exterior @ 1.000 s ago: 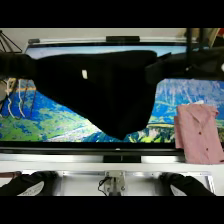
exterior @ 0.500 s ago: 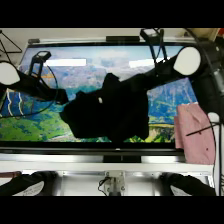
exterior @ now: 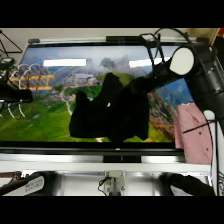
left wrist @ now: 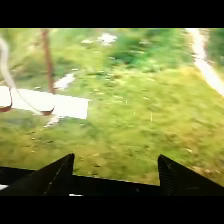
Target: Fold the shirts.
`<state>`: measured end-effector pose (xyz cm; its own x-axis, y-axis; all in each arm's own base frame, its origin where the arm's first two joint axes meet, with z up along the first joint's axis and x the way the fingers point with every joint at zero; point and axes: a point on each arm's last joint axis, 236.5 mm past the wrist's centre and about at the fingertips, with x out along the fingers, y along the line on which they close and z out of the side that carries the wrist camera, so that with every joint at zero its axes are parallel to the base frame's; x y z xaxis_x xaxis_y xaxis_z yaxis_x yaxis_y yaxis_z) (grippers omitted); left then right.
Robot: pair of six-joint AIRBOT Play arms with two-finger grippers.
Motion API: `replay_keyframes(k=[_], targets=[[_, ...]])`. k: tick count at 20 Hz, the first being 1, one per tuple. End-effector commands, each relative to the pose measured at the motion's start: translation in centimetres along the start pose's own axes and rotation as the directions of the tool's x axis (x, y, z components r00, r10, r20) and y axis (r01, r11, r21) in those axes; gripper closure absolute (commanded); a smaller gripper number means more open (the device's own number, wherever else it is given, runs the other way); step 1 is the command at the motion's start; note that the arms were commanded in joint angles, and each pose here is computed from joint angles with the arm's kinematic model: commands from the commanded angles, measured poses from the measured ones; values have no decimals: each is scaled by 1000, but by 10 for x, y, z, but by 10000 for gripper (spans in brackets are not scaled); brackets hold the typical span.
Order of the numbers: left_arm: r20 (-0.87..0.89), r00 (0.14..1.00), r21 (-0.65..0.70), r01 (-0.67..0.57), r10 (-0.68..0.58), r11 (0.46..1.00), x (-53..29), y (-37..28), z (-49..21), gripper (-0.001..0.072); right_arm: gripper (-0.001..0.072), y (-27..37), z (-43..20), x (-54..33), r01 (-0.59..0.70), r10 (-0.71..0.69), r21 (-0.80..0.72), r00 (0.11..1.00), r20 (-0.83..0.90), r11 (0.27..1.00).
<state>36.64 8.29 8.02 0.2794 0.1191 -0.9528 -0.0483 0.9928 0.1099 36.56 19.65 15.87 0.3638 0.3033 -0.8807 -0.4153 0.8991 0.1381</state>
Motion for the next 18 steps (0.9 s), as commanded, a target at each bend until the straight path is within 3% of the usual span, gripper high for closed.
replay_keyframes(k=[1, 4, 18], targets=[[29, 999, -115, 30, -27, 993, 32, 52, 4, 96, 626, 0, -3, 0, 1, 0, 43, 1000, -12, 999], [2, 1000, -172, 25, -25, 985, 65, 75, 2, 95, 626, 0, -10, 0, 3, 0, 87, 999, -44, 996], [-121, 989, -157, 61, -81, 986, 145, 77, -13, 103, 626, -2, -12, 0, 16, -11, 92, 999, -53, 996]])
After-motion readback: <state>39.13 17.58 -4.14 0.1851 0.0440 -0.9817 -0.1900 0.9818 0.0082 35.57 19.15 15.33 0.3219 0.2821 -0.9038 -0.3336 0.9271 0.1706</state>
